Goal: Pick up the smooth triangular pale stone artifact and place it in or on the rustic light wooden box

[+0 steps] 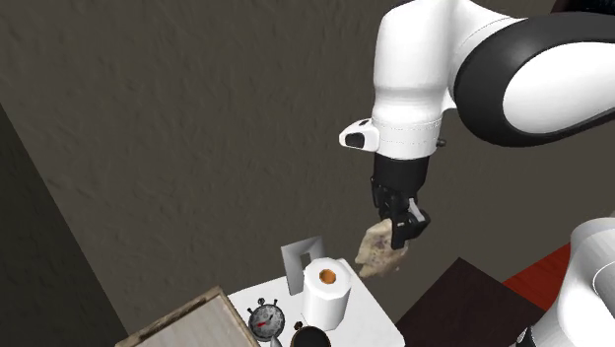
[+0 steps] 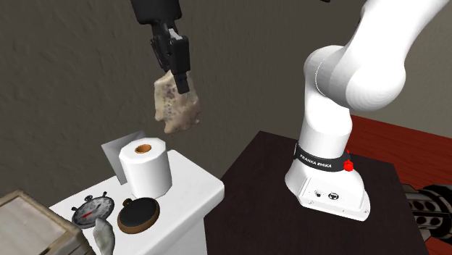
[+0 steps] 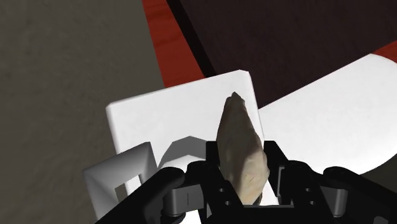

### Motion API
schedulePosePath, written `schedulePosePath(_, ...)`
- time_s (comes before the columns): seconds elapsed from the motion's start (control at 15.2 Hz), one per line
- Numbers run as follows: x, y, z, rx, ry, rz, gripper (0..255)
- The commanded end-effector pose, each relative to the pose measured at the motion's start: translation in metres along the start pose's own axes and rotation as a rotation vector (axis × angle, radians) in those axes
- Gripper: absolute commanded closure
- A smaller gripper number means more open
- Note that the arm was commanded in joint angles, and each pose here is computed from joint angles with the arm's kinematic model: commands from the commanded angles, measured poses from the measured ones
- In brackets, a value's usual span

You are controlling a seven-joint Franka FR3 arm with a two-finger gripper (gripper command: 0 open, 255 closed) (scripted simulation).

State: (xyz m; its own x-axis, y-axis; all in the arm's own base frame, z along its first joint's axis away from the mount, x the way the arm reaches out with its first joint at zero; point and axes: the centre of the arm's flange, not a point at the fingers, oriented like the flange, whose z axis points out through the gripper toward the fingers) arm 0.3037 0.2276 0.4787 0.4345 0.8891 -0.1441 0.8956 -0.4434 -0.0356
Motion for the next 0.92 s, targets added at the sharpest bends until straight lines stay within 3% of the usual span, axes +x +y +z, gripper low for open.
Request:
schedulePosePath(0.0, -0.001, 0.0, -0.01, 0.0, 0.0, 0.0, 255)
schedulePosePath(0.86, 0.163, -0.028, -0.051, 0.0, 0.0, 0.0, 255)
